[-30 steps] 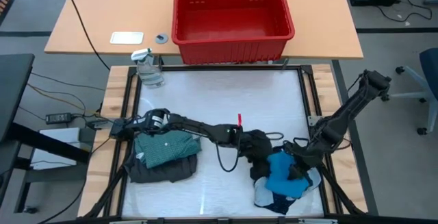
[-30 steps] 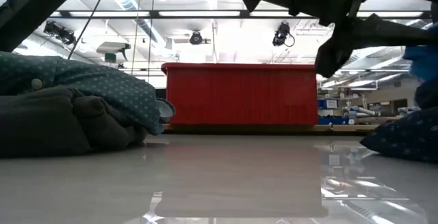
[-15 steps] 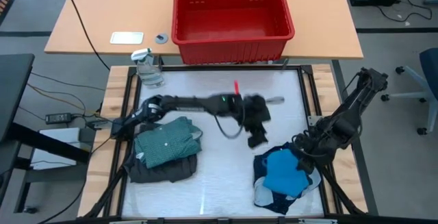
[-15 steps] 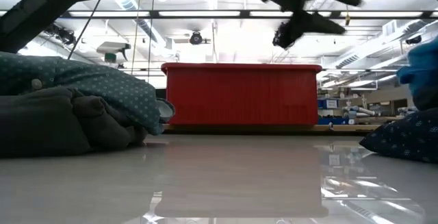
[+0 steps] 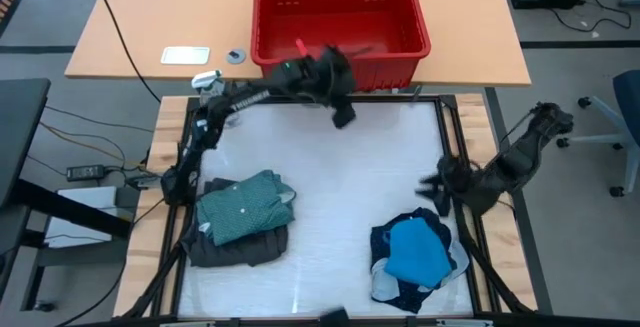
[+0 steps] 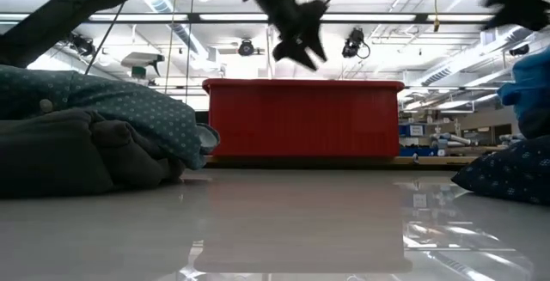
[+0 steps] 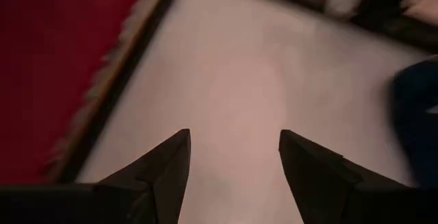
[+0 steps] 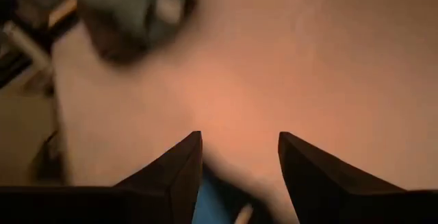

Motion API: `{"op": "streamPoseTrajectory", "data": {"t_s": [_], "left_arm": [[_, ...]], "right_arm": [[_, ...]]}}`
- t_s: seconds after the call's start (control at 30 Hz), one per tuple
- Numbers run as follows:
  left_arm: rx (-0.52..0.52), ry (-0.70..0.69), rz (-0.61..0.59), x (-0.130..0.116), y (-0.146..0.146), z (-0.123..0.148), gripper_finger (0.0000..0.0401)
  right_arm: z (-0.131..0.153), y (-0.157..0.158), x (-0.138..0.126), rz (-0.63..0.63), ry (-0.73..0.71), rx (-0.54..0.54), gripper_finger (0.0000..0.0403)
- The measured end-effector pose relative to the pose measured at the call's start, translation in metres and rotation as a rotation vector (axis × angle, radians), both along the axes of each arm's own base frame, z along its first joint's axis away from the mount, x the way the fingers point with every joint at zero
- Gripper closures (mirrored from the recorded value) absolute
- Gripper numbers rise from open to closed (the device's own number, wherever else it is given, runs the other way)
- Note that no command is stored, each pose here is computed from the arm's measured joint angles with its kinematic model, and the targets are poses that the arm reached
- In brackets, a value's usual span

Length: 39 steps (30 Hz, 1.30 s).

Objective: Fold Laundry from Bin
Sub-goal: Adjust the red organizer bin on the table

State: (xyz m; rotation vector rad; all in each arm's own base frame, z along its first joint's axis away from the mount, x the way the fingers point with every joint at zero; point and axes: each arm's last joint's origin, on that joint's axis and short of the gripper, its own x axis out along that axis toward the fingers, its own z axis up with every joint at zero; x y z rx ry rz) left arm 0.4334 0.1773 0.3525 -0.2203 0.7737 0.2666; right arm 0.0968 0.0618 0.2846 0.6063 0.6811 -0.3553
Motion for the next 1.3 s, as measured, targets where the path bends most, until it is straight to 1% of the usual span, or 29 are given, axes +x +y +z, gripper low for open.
{"op": "streamPoseTrajectory", "data": {"t_s": [0.03, 0.1, 0.2, 0.23, 0.3, 0.4, 0.47, 0.6, 0.7, 0.77, 0.87, 0.93, 1.0, 1.1, 1.3], "left_arm": [[0.011, 0.025, 0.008, -0.007, 0.012, -0.002, 0.0172], [0.054, 0.042, 0.011, -0.018, 0.034, -0.002, 0.0172], [0.136, 0.062, 0.009, -0.037, 0.061, 0.004, 0.0172], [0.182, 0.065, 0.012, -0.043, 0.068, 0.008, 0.0172], [0.242, 0.091, 0.0, -0.055, 0.081, 0.012, 0.0172], [0.331, 0.117, -0.037, -0.069, 0.093, 0.02, 0.0172], [0.374, 0.135, -0.07, -0.073, 0.098, 0.021, 0.0172], [0.421, 0.167, -0.106, -0.08, 0.107, 0.02, 0.0172], [0.449, 0.174, -0.112, -0.085, 0.114, 0.02, 0.0172], [0.454, 0.174, -0.095, -0.09, 0.12, 0.021, 0.0172], [0.445, 0.19, -0.072, -0.099, 0.13, 0.02, 0.0172], [0.433, 0.212, -0.07, -0.103, 0.135, 0.015, 0.0172], [0.412, 0.243, -0.075, -0.107, 0.138, 0.009, 0.0172], [0.398, 0.263, -0.075, -0.109, 0.14, 0.006, 0.0172], [0.373, 0.29, -0.069, -0.113, 0.144, 0.001, 0.0175]], "right_arm": [[0.005, -0.006, 0.002, -0.002, -0.033, -0.08, 0.0204], [0.015, -0.019, 0.005, -0.008, -0.046, -0.251, 0.0204], [0.029, -0.039, 0.015, -0.013, 0.014, -0.5, 0.0204], [0.033, -0.046, 0.02, -0.018, 0.041, -0.567, 0.0204], [0.04, -0.063, 0.033, -0.051, 0.067, -0.64, 0.0204], [0.047, -0.093, 0.055, -0.075, 0.06, -0.663, 0.0202], [0.048, -0.117, 0.068, -0.076, 0.046, -0.666, 0.0201], [0.048, -0.17, 0.088, -0.094, 0.073, -0.651, 0.0201], [0.051, -0.207, 0.1, -0.023, 0.135, -0.662, 0.0201], [0.053, -0.229, 0.11, 0.052, 0.188, -0.696, 0.0201], [0.057, -0.265, 0.124, 0.095, 0.262, -0.758, 0.0201], [0.056, -0.288, 0.13, 0.11, 0.321, -0.758, 0.0201], [0.053, -0.308, 0.133, 0.123, 0.388, -0.734, 0.0201], [0.052, -0.329, 0.136, 0.144, 0.449, -0.719, 0.0201], [0.052, -0.356, 0.146, 0.178, 0.526, -0.793, 0.0201]]}}
